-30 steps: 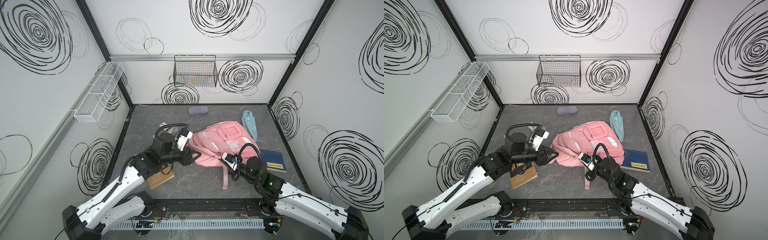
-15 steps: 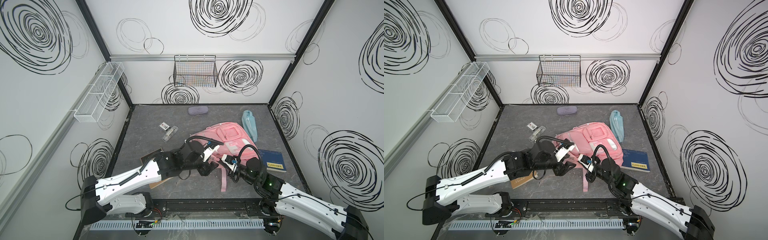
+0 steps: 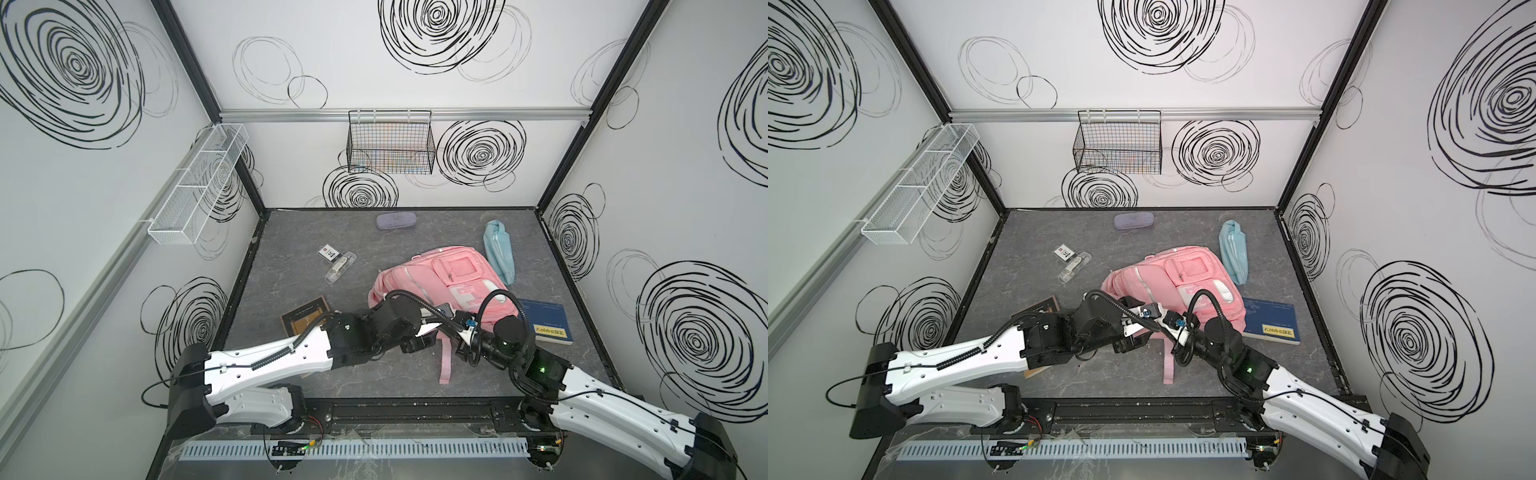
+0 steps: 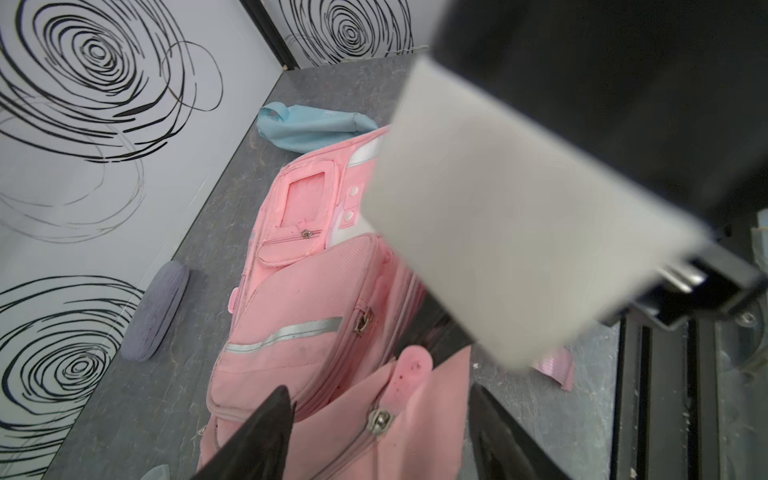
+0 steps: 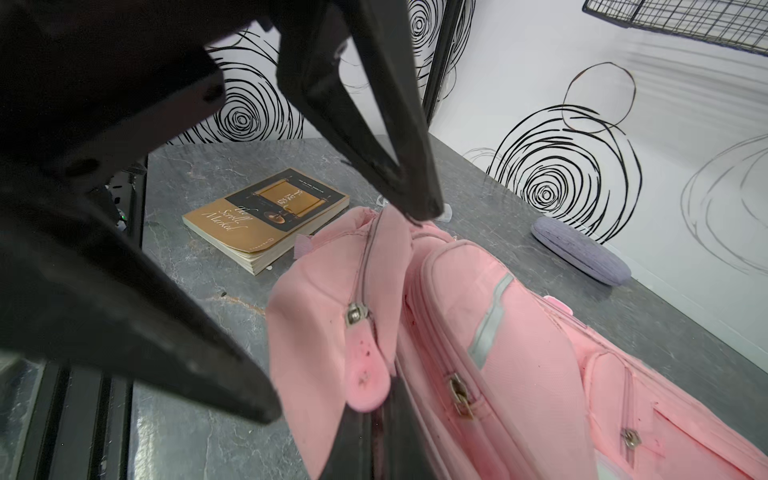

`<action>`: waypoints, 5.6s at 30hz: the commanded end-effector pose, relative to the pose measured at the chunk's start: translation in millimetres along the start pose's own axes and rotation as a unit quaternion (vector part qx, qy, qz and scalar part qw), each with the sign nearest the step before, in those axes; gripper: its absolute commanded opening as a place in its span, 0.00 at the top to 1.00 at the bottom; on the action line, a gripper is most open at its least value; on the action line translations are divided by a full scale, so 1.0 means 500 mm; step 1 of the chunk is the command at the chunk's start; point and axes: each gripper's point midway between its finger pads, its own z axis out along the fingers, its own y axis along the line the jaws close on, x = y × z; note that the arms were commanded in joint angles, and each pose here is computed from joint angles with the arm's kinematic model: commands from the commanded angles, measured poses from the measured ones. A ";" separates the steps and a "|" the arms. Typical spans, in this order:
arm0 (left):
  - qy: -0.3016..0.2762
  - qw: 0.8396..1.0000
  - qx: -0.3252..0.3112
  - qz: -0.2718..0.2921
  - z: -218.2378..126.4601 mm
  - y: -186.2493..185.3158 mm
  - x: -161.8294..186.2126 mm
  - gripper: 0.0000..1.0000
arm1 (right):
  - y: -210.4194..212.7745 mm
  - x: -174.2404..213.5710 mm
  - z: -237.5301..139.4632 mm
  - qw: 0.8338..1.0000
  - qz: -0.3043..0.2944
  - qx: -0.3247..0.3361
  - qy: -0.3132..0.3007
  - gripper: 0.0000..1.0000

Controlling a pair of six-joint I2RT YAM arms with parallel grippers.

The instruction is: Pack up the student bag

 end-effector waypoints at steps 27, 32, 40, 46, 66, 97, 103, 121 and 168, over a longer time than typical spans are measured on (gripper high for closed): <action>0.018 0.996 0.071 0.043 -0.005 -0.021 0.045 0.39 | -0.017 -0.104 -0.031 0.995 0.008 -0.010 -0.099 1.00; -0.001 1.000 -0.003 0.016 -0.021 -0.026 0.059 0.37 | -0.021 -0.106 -0.031 0.995 0.012 -0.008 -0.102 1.00; -0.045 0.990 -0.101 -0.088 -0.029 -0.005 0.054 0.35 | -0.022 -0.106 -0.029 0.995 0.017 -0.009 -0.102 1.00; -0.061 0.985 -0.116 -0.108 -0.016 -0.010 0.033 0.35 | -0.020 -0.109 -0.029 0.994 0.017 -0.011 -0.106 1.00; -0.036 0.983 -0.137 -0.121 0.005 -0.005 0.046 0.82 | -0.018 -0.115 -0.037 0.994 0.016 -0.013 -0.111 1.00; -0.008 0.876 0.247 -0.414 -0.014 -0.025 0.073 1.00 | -0.079 -0.068 -0.035 0.995 0.029 0.079 -0.056 1.00; 0.032 0.835 0.252 -0.488 -0.035 -0.005 0.157 1.00 | -0.117 -0.037 -0.045 0.989 0.031 0.141 -0.028 1.00; -0.006 0.792 0.089 -0.603 -0.094 0.180 0.298 1.00 | -0.100 -0.055 -0.064 0.990 0.016 0.130 -0.055 1.00; -0.034 0.847 0.230 -0.479 0.060 0.007 0.029 0.70 | -0.030 -0.083 -0.050 0.993 0.009 0.034 -0.108 1.00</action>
